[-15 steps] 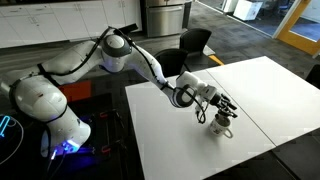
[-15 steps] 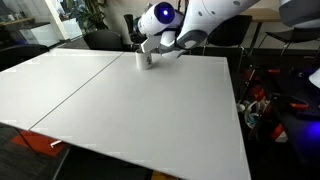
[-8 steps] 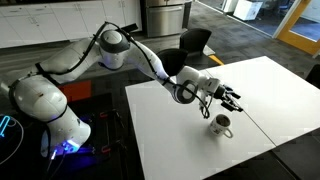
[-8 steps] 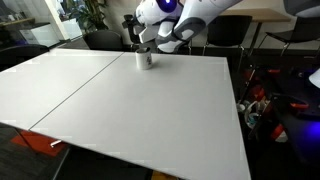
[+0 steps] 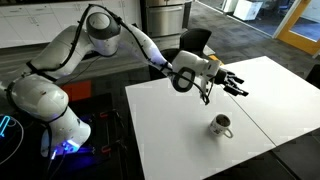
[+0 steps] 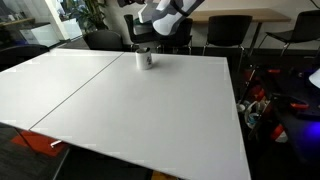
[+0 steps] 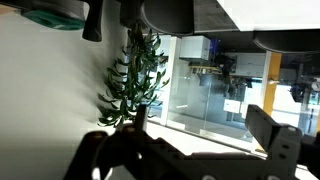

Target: Pick the marker and put it inside the mug

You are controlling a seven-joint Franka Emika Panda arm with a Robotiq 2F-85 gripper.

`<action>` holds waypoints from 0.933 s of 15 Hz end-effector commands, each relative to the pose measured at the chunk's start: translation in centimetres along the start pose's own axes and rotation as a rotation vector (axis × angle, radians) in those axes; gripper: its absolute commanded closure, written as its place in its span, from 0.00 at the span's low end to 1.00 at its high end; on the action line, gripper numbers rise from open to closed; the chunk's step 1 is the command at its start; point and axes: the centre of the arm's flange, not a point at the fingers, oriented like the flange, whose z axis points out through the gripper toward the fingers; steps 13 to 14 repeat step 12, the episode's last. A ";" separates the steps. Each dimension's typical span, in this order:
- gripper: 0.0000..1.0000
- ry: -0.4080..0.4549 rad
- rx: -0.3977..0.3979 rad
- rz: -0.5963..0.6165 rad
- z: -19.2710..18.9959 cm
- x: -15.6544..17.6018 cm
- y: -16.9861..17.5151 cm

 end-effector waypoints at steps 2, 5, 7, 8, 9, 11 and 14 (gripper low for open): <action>0.00 0.021 0.013 0.016 -3.8 2.7 1.6; 0.00 0.016 0.002 0.029 -2.4 2.2 0.6; 0.00 0.017 0.002 0.026 -2.9 2.6 0.7; 0.00 0.016 0.004 0.028 -3.0 2.6 0.6; 0.00 0.016 0.004 0.028 -3.0 2.6 0.6; 0.00 0.015 0.002 0.028 -3.0 2.5 0.7; 0.00 0.015 0.002 0.028 -3.0 2.5 0.7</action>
